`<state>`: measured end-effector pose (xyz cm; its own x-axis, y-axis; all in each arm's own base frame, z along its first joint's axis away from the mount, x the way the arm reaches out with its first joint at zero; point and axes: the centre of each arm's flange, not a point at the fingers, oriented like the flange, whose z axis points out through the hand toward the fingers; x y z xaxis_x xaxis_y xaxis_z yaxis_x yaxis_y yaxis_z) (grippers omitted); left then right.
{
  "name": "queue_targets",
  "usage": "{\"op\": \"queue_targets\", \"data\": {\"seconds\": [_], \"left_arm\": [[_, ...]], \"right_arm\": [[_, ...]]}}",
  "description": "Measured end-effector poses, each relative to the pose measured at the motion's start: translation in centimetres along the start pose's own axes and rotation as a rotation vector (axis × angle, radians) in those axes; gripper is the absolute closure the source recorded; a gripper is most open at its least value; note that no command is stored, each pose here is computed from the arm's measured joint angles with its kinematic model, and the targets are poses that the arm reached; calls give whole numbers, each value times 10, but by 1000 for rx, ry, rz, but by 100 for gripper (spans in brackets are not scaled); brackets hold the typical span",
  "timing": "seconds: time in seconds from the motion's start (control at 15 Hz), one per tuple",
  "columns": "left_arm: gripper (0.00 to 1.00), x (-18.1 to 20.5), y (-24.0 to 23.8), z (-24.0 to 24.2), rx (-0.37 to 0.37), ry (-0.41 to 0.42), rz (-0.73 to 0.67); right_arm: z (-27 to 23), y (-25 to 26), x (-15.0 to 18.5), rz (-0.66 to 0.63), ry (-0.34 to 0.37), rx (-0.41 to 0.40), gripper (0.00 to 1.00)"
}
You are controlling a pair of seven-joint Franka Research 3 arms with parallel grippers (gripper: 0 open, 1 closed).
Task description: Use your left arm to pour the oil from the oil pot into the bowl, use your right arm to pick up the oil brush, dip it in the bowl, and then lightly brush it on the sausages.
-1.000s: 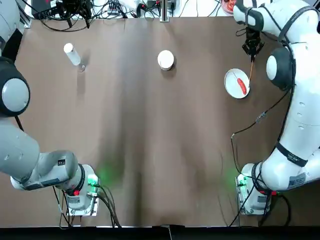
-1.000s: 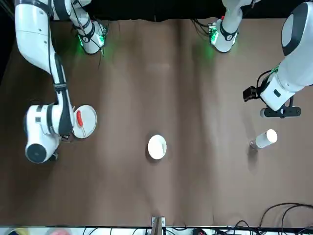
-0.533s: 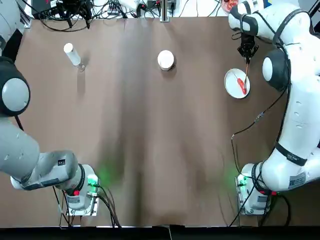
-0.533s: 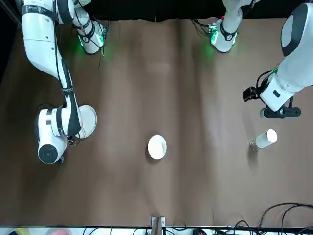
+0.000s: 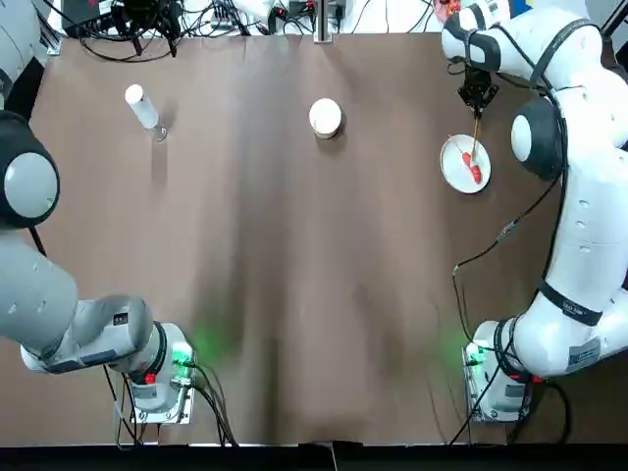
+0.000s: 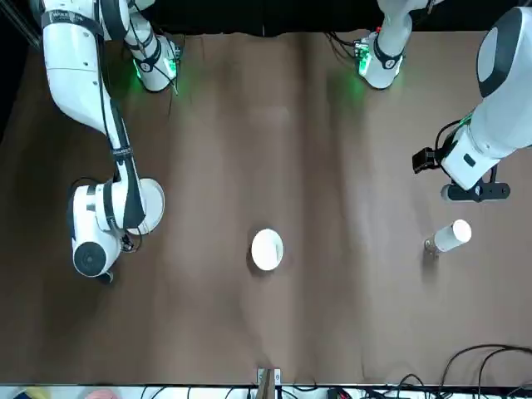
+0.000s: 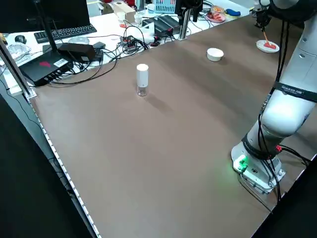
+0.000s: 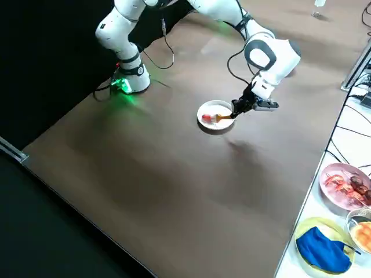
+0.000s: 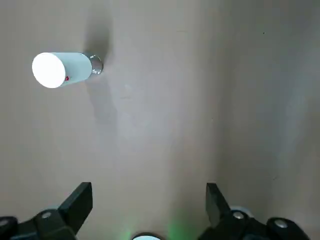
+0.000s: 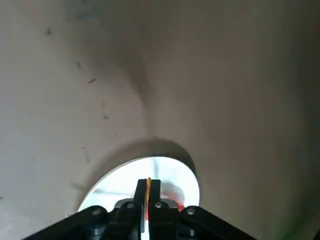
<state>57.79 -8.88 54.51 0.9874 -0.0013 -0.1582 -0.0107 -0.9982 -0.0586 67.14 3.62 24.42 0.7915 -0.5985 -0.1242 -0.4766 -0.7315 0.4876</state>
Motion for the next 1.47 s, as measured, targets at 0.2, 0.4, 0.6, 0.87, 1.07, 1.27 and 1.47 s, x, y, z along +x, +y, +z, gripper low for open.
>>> {"op": "queue_targets", "data": {"seconds": [0.2, 0.4, 0.6, 0.87, 1.07, 1.27, 1.47], "left_arm": [[0, 0, 0, 0, 0, 0, 0], [0, 0, 0, 0, 0, 0, 0], [0, 0, 0, 0, 0, 0, 0], [0, 0, 0, 0, 0, 0, 0], [0, 0, 0, 0, 0, 0, 0], [0, 0, 0, 0, 0, 0, 0], [0, 0, -1, 0, 0, 0, -2]], "right_arm": [[-19, -9, -4, -12, 25, 33, 96], [-34, -12, -5, -12, 38, 64, 96], [-45, -16, -8, -4, 13, 124, 96], [-50, -16, -8, 3, -4, 153, 96], [-48, -12, -4, 9, -13, 151, 96], [-38, -7, -2, -6, -36, 130, 96], [-29, 1, 3, -22, -42, 106, 96]]}}
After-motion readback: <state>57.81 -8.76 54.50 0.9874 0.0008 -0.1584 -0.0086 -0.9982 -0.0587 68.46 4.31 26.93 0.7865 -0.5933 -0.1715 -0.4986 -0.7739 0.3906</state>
